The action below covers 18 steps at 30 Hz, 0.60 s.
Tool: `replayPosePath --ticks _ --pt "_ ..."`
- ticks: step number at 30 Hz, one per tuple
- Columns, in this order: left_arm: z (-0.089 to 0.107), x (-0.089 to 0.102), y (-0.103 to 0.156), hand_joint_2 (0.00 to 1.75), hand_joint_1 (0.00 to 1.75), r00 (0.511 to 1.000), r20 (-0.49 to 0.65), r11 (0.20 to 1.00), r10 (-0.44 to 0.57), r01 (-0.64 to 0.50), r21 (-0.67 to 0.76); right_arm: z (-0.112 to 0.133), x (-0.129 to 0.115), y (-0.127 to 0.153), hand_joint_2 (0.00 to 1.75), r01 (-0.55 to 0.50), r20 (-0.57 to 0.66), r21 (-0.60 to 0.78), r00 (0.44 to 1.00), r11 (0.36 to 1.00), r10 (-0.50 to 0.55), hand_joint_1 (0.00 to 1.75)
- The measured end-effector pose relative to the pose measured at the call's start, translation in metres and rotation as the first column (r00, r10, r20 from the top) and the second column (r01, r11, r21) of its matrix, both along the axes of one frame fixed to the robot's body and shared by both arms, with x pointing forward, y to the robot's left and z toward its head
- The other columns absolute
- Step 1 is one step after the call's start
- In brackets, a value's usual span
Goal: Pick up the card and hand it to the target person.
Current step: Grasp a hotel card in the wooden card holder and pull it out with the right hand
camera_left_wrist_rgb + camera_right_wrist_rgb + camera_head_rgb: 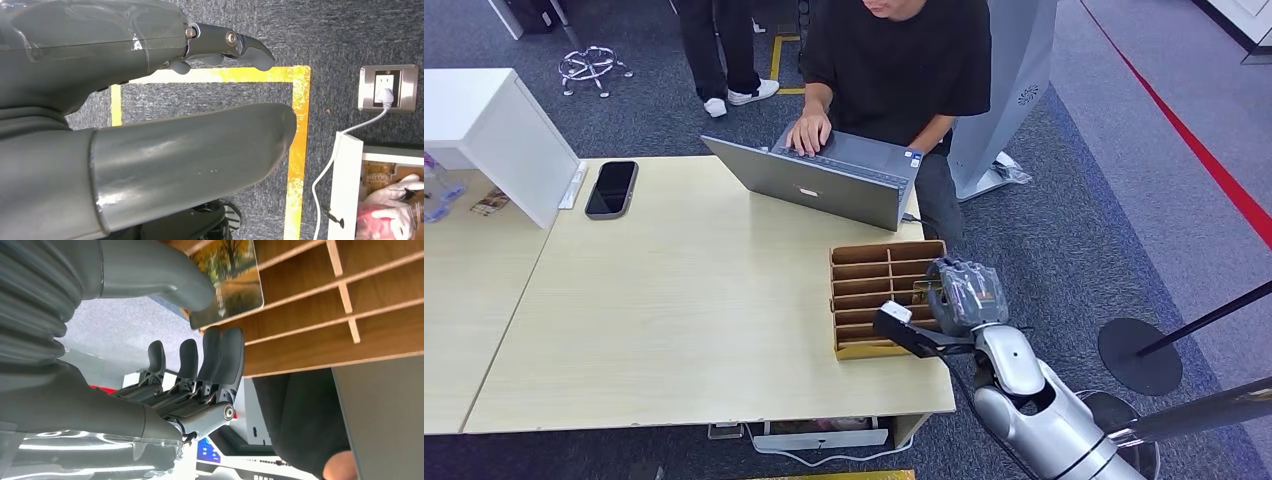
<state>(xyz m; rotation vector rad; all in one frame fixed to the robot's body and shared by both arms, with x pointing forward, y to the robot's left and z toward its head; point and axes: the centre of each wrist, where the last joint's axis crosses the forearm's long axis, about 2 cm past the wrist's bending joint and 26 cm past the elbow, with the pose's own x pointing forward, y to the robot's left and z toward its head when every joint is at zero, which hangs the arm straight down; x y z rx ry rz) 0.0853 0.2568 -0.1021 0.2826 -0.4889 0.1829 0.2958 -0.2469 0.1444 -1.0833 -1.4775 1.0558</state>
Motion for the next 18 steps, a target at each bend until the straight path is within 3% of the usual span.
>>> replayPosePath --ticks 18 --pt "0.0006 0.0027 -0.0008 0.00 0.00 1.000 0.004 1.000 0.007 -0.007 -0.006 -0.0093 0.0028 0.0056 1.75 -0.024 -0.064 -0.005 0.998 1.000 0.024 1.05"
